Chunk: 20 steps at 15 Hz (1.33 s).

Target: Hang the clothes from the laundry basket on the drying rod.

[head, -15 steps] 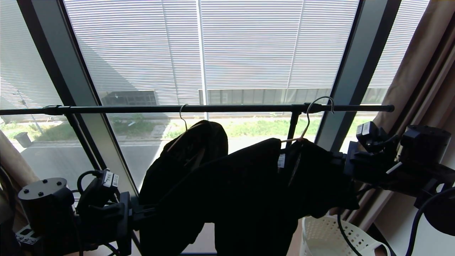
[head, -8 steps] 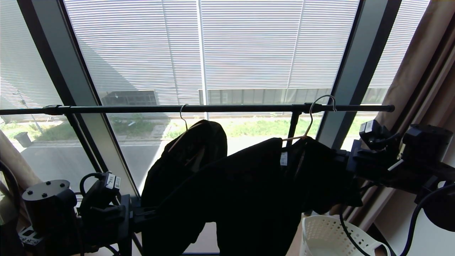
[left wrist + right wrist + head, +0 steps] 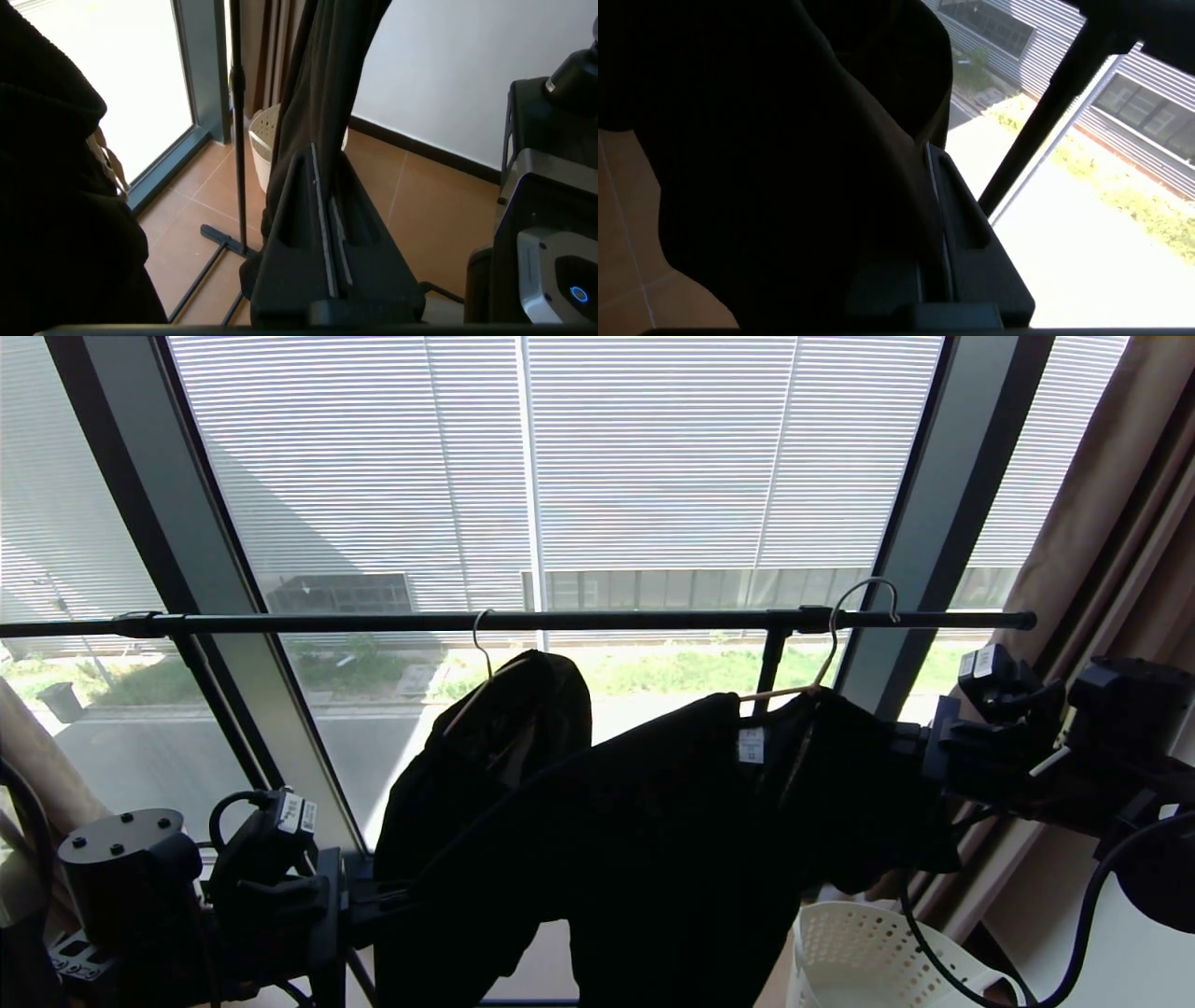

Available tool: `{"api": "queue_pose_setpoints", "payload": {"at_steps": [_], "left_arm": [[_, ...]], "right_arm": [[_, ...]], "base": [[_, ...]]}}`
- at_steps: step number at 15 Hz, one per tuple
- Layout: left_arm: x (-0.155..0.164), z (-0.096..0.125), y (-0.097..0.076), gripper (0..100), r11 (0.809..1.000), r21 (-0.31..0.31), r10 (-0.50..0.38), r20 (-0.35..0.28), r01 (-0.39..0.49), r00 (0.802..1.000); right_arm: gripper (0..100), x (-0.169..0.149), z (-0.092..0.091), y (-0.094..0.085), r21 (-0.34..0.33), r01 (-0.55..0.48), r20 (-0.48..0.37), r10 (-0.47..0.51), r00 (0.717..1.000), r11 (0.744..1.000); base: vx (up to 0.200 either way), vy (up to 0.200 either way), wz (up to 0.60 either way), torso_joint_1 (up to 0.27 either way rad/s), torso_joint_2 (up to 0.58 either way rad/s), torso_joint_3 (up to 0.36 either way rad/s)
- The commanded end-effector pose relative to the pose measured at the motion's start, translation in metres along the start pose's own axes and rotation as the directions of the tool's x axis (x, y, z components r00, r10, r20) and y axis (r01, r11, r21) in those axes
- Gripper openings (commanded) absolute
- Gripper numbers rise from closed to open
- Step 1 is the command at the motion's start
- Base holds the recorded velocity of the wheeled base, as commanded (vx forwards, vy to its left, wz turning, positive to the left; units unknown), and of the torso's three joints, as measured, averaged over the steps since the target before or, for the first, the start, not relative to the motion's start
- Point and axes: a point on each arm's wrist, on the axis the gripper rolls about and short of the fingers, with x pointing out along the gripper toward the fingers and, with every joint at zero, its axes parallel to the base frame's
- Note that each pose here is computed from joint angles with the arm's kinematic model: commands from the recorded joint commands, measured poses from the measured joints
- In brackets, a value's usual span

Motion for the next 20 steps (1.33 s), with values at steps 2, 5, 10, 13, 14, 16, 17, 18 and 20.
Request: {"api": "queue_pose_setpoints", "payload": {"at_steps": [2, 5, 10, 13, 14, 16, 17, 18, 20], "left_arm": [[0.000, 0.000, 0.000, 0, 1.000, 0.000, -0.002, 0.000, 0.002, 1.000], [-0.001, 0.000, -0.001, 0, 1.000, 0.001, -0.001, 0.000, 0.001, 1.000], [-0.001, -0.002, -0.002, 0, 1.000, -0.006, -0.001, -0.006, 0.001, 1.000], [-0.002, -0.001, -0.003, 0, 1.000, -0.001, -0.001, -0.005, 0.001, 1.000], [-0.002, -0.001, -0.004, 100, 1.000, 0.000, -0.003, -0.006, 0.003, 1.000], [-0.003, -0.001, -0.003, 100, 1.000, 0.002, -0.001, -0.004, 0.001, 1.000], [-0.006, 0.001, -0.003, 100, 1.000, 0.009, 0.010, 0.003, -0.010, 1.000], [-0.007, 0.003, -0.004, 100, 1.000, 0.018, 0.014, 0.009, -0.014, 1.000], [-0.012, 0.009, -0.011, 100, 0.999, 0.037, 0.016, 0.023, -0.016, 1.000]], "right_arm": [[0, -0.003, -0.001, -0.003, 0.001, 0.013, 0.000, -0.013, 1.000, 1.000], [0, -0.003, -0.001, -0.002, 0.002, 0.011, -0.001, -0.011, 1.000, 1.000], [0, -0.003, 0.000, -0.002, 0.008, -0.020, 0.007, 0.020, 1.000, 1.000], [0, -0.002, -0.002, -0.002, 0.011, -0.021, 0.004, 0.021, 1.000, 1.000], [0, -0.003, -0.001, -0.002, 0.010, -0.021, 0.005, 0.021, 1.000, 1.000], [0, -0.003, -0.001, -0.002, 0.008, -0.019, 0.007, 0.019, 1.000, 1.000], [0, -0.002, -0.002, -0.003, 0.010, -0.015, 0.003, 0.015, 1.000, 1.000], [0, -0.002, -0.002, -0.002, 0.009, -0.015, 0.001, 0.015, 1.000, 1.000], [0, -0.002, -0.001, 0.000, 0.006, -0.018, 0.003, 0.018, 1.000, 1.000]], "base": [[0.000, 0.000, 0.00, 0.000, 0.00, 0.000], [0.000, 0.000, 0.00, 0.000, 0.00, 0.000], [0.000, 0.000, 0.00, 0.000, 0.00, 0.000], [0.000, 0.000, 0.00, 0.000, 0.00, 0.000], [0.000, 0.000, 0.00, 0.000, 0.00, 0.000], [0.000, 0.000, 0.00, 0.000, 0.00, 0.000], [0.000, 0.000, 0.00, 0.000, 0.00, 0.000], [0.000, 0.000, 0.00, 0.000, 0.00, 0.000], [0.000, 0.000, 0.00, 0.000, 0.00, 0.000]]}}
